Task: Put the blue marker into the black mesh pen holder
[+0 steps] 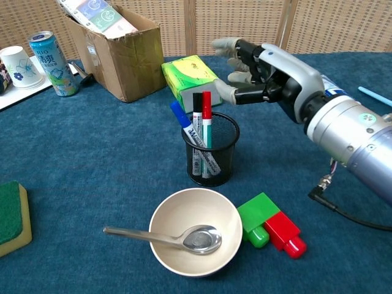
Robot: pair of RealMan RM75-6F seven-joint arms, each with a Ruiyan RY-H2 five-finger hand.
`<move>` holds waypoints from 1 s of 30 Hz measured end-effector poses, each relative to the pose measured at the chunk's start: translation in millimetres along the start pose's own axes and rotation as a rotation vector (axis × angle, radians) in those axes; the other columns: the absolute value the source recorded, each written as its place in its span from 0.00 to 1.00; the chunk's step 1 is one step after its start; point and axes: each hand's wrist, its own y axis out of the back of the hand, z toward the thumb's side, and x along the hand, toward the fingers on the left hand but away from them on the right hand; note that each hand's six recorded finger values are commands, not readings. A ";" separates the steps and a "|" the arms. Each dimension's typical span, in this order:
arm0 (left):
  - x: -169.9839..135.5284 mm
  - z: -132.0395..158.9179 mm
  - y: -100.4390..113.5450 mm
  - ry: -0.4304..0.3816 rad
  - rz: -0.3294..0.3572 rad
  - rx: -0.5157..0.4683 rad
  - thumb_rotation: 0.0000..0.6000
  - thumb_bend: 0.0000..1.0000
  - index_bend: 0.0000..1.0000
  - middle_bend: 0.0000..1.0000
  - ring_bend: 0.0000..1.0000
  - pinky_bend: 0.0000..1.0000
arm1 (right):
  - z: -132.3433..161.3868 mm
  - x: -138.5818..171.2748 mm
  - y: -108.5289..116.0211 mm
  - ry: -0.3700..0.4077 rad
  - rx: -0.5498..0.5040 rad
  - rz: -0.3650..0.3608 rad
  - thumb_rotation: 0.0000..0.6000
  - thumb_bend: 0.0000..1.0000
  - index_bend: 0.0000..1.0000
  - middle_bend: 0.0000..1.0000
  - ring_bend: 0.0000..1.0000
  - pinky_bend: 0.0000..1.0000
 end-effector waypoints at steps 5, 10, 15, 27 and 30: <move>0.1 0.0 -0.5 -0.003 -0.002 0.006 1.00 0.14 0.11 0.00 0.00 0.05 | 6.6 7.5 10.0 0.038 0.023 -0.011 1.00 0.50 0.06 0.00 0.00 0.11; 0.9 0.6 -0.7 -0.013 0.003 0.010 1.00 0.14 0.11 0.00 0.00 0.05 | 17.1 18.9 40.7 0.080 0.107 -0.047 1.00 0.50 0.11 0.02 0.00 0.12; -0.8 3.7 0.6 -0.033 0.025 0.017 1.00 0.14 0.10 0.00 0.00 0.05 | 15.5 33.0 101.8 0.083 0.338 -0.115 1.00 0.46 0.17 0.03 0.00 0.14; -15.6 4.1 -2.5 -0.049 0.086 0.108 1.00 0.14 0.11 0.00 0.00 0.04 | -39.4 104.9 206.4 -0.051 0.649 -0.178 1.00 0.40 0.26 0.08 0.00 0.14; -22.9 -0.4 -6.4 -0.037 0.102 0.124 1.00 0.14 0.11 0.00 0.00 0.04 | -52.4 138.1 220.1 -0.113 0.736 -0.199 1.00 0.39 0.26 0.07 0.00 0.10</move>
